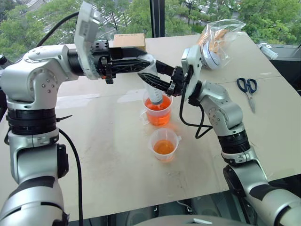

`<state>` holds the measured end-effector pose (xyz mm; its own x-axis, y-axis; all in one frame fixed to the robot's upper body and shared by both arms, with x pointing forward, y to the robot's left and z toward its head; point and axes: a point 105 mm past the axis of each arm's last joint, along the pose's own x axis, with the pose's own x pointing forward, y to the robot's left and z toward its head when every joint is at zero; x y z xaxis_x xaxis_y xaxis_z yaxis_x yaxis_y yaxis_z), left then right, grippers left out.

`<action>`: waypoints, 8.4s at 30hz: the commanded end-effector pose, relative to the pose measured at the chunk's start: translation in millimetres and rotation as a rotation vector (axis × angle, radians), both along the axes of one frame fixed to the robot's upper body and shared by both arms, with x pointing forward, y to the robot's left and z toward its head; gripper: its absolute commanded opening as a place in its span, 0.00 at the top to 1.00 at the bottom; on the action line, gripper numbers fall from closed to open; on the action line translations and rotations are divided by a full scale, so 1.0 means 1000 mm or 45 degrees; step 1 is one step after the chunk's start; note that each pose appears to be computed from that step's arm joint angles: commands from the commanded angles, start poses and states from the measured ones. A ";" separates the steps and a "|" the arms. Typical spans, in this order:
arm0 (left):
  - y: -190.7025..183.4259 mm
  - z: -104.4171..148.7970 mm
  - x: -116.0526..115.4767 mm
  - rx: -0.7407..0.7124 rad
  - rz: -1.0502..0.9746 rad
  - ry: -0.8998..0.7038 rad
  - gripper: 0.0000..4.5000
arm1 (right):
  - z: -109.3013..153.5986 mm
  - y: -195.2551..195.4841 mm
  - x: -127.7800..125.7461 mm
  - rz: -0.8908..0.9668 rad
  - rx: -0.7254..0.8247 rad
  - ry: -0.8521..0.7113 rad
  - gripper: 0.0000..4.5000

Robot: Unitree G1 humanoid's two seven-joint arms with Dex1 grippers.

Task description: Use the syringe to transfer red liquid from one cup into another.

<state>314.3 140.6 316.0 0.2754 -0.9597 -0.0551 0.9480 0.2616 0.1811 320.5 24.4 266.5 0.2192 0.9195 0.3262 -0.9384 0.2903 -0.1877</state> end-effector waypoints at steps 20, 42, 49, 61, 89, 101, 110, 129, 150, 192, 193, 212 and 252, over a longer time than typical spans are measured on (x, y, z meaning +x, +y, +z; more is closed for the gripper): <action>-0.009 -0.007 0.015 0.106 0.055 -0.062 0.69 | 0.003 0.003 -0.003 -0.003 0.021 -0.050 0.64; -0.007 0.030 0.020 -0.095 0.089 -0.178 0.69 | -0.019 0.007 0.004 -0.045 -0.072 -0.006 0.64; -0.003 0.036 0.022 -0.135 0.104 -0.187 0.69 | -0.019 0.009 0.003 -0.034 -0.073 -0.010 0.64; -0.002 0.040 0.021 -0.181 0.097 -0.183 0.69 | -0.018 0.011 0.000 -0.018 -0.071 -0.012 0.64; 0.004 0.041 0.029 -0.193 0.184 -0.202 0.01 | -0.013 0.014 -0.001 -0.012 -0.060 -0.027 0.64; 0.006 0.053 0.024 -0.260 0.175 -0.227 0.01 | 0.002 0.008 0.003 -0.052 -0.018 -0.062 0.64; 0.022 0.063 0.012 -0.409 0.184 -0.163 0.01 | 0.023 -0.011 0.010 -0.108 0.130 -0.058 0.64; 0.044 0.023 -0.019 -0.178 0.186 -0.047 0.01 | 0.061 -0.052 -0.062 0.431 0.253 -0.032 0.64; -0.027 0.044 -0.082 -0.132 -0.472 -0.025 0.01 | -0.006 -0.036 -0.090 0.543 0.046 0.097 0.64; -0.044 -0.036 -0.081 0.199 -0.545 0.203 0.68 | 0.024 -0.041 -0.084 0.490 0.139 -0.031 0.64; -0.044 -0.039 -0.080 0.211 -0.542 0.205 0.68 | 0.028 -0.041 -0.085 0.491 0.149 -0.036 0.64; -0.023 0.068 -0.067 -0.240 -0.396 -0.043 0.12 | 0.036 -0.053 -0.085 0.467 0.166 -0.004 0.64; 0.113 -0.230 -0.161 0.237 1.290 0.456 0.12 | -0.151 -0.300 -0.076 -0.597 -0.525 0.489 0.00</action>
